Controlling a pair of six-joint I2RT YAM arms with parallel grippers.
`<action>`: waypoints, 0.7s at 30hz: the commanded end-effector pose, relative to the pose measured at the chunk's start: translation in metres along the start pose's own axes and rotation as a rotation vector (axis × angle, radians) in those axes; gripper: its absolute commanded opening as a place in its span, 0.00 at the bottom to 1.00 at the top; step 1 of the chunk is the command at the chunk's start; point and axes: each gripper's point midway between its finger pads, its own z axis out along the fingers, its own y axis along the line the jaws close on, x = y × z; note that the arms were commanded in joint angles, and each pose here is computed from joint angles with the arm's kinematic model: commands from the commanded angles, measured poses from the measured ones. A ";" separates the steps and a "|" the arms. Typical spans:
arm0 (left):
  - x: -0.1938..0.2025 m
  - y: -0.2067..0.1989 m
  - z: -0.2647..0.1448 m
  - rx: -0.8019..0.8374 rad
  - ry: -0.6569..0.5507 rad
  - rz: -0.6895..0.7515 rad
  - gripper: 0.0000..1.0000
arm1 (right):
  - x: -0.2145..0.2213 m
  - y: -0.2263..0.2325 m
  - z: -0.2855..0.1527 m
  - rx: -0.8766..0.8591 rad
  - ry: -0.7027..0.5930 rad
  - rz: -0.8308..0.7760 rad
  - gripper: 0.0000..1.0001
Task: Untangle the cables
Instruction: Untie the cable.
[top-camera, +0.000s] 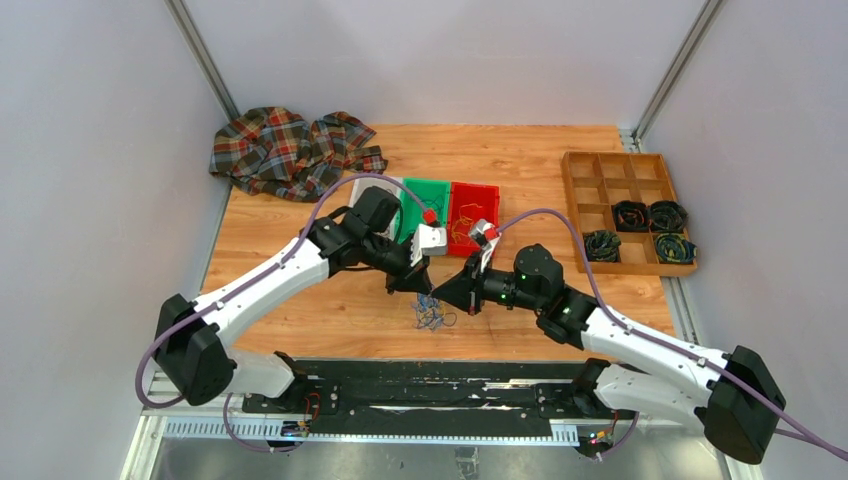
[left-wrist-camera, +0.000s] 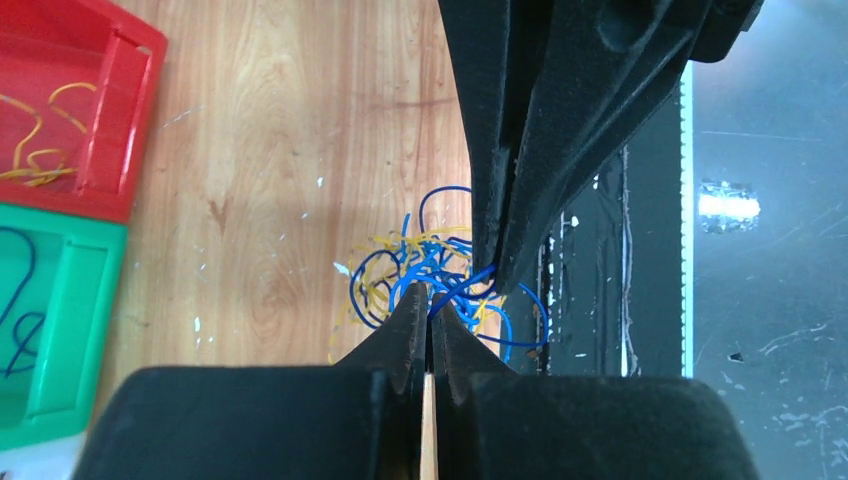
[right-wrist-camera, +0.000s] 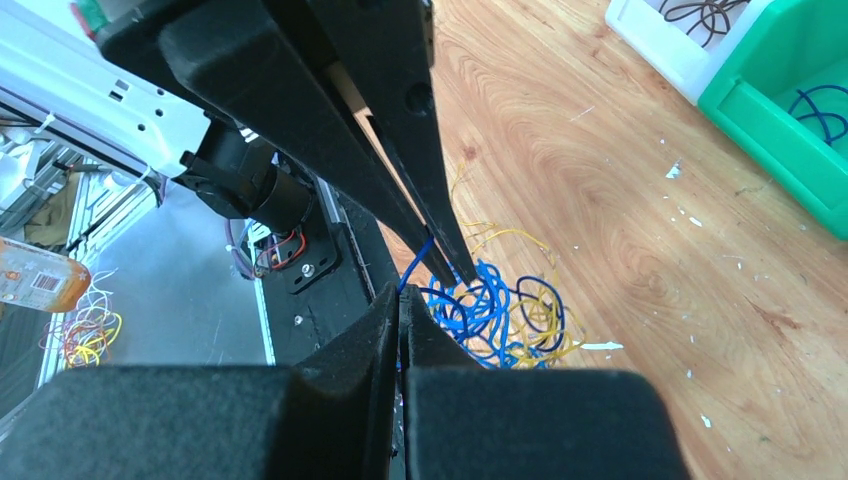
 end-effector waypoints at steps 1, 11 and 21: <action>-0.008 0.012 -0.022 -0.149 0.032 0.053 0.01 | -0.013 0.012 -0.005 -0.023 -0.037 -0.016 0.01; -0.006 -0.033 -0.038 0.014 0.037 0.116 0.06 | -0.013 0.014 -0.006 -0.025 -0.029 -0.026 0.01; -0.025 0.003 -0.054 -0.214 0.035 0.144 0.01 | -0.027 0.041 -0.004 -0.149 -0.023 -0.003 0.22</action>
